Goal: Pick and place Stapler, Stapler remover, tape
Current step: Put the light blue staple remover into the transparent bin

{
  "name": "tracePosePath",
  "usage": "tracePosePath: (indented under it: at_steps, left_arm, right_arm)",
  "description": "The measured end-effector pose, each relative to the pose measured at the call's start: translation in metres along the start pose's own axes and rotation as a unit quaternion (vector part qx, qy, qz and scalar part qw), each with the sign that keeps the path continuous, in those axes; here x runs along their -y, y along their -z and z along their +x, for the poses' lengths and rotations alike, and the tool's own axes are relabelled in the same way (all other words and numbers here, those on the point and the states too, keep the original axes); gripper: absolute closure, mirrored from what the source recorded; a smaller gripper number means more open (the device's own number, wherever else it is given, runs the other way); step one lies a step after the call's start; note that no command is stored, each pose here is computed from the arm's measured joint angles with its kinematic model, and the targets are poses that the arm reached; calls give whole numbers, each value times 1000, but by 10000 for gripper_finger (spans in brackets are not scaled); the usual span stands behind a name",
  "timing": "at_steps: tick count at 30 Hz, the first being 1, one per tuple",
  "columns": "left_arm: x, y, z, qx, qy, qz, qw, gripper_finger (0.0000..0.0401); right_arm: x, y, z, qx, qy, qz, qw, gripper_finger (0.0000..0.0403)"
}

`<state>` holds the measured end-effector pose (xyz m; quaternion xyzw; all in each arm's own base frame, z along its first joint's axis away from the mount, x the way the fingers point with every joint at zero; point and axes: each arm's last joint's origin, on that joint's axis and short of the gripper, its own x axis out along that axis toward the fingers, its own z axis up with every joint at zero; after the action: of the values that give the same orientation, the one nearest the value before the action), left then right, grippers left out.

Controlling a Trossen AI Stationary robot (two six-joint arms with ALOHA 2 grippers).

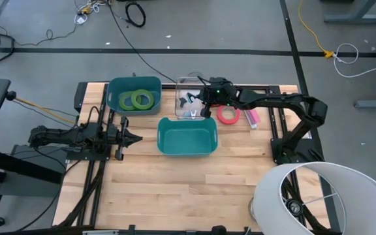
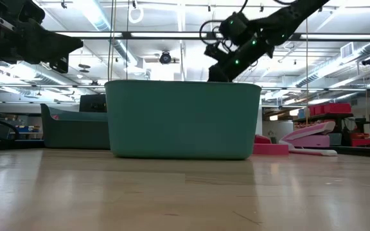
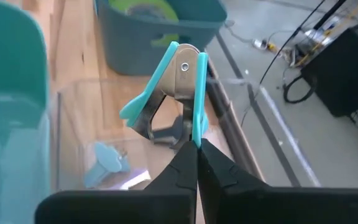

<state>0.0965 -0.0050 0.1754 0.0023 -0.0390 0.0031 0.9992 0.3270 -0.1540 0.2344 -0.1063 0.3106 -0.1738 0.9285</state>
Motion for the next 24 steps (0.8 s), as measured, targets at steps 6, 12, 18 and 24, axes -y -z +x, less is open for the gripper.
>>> tracePosePath:
  at_steps: [6,12,18,24]
  left_arm:
    - [0,0,0,0,0,0,1000,398]
    - [0,0,0,0,0,0,1000,398]
    - [0,0,0,0,0,0,1000,398]
    - [0,0,0,0,0,0,1000,398]
  right_arm:
    - [2,14,18,-26,0,5,1000,399]
    - [5,19,23,-32,2,8,999,399]
    - [13,21,23,-30,15,58,998,399]
    - [21,24,23,-34,30,85,995,399]
